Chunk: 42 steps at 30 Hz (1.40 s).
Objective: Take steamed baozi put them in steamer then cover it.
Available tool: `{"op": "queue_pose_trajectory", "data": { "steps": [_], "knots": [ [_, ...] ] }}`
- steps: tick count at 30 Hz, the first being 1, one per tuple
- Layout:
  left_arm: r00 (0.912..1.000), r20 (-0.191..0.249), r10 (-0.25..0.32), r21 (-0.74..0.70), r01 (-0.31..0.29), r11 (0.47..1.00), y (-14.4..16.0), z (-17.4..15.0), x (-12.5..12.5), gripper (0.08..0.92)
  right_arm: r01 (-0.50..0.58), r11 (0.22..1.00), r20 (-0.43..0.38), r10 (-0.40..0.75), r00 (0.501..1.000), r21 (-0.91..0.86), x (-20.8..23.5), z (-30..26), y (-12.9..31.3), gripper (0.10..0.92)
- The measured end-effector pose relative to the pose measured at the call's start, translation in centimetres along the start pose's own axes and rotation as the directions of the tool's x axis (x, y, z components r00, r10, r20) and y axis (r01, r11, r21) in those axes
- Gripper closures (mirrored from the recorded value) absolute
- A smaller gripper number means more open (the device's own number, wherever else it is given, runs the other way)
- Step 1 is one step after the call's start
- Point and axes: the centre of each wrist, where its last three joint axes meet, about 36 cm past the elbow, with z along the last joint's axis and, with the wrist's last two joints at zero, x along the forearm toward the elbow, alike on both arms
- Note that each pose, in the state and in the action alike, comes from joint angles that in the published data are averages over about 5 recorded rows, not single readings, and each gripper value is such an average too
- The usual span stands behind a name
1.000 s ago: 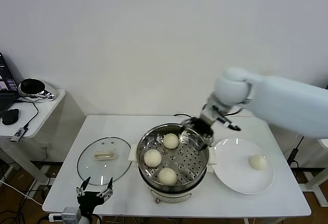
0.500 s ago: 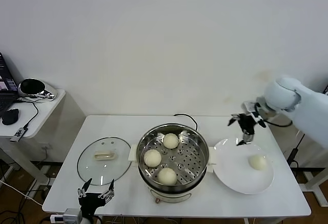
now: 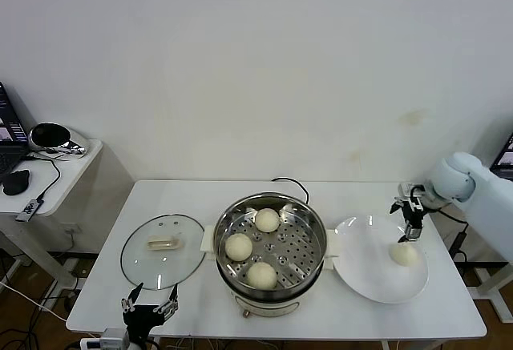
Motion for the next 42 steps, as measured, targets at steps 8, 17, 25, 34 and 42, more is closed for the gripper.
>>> {"op": "queue_pose_trajectory", "data": {
  "steps": [8,17,25,34,42],
  "knots": [
    [0.9999,-0.010,-0.004,-0.002,0.004,1.000,0.2,0.4,-0.2,0.177,0.033,0.999,-0.026,-0.034,0.999,-0.014,-3.0,0.4,0.3,0.200],
    [0.9999,-0.013,-0.002,-0.004,0.002,1.000,0.1,0.4,-0.3,0.177,0.067,0.997,-0.065,-0.068,0.996,-0.023,-4.8,1.5,1.2,0.200],
    [0.9998,-0.019,0.001,-0.005,-0.002,1.000,0.0,0.6,-0.4,0.177,0.077,0.997,-0.083,-0.079,0.993,-0.030,-6.1,2.1,1.8,0.200],
    [0.9998,-0.021,-0.001,-0.006,0.001,1.000,0.1,0.7,-0.4,0.177,0.068,0.997,-0.096,-0.071,0.993,-0.031,-7.1,2.2,1.9,0.200],
    [0.9997,-0.023,-0.001,-0.005,0.001,1.000,0.1,0.8,-0.4,0.177,0.064,0.997,-0.100,-0.067,0.993,-0.036,-7.7,2.3,2.1,0.201]
  ]
}}
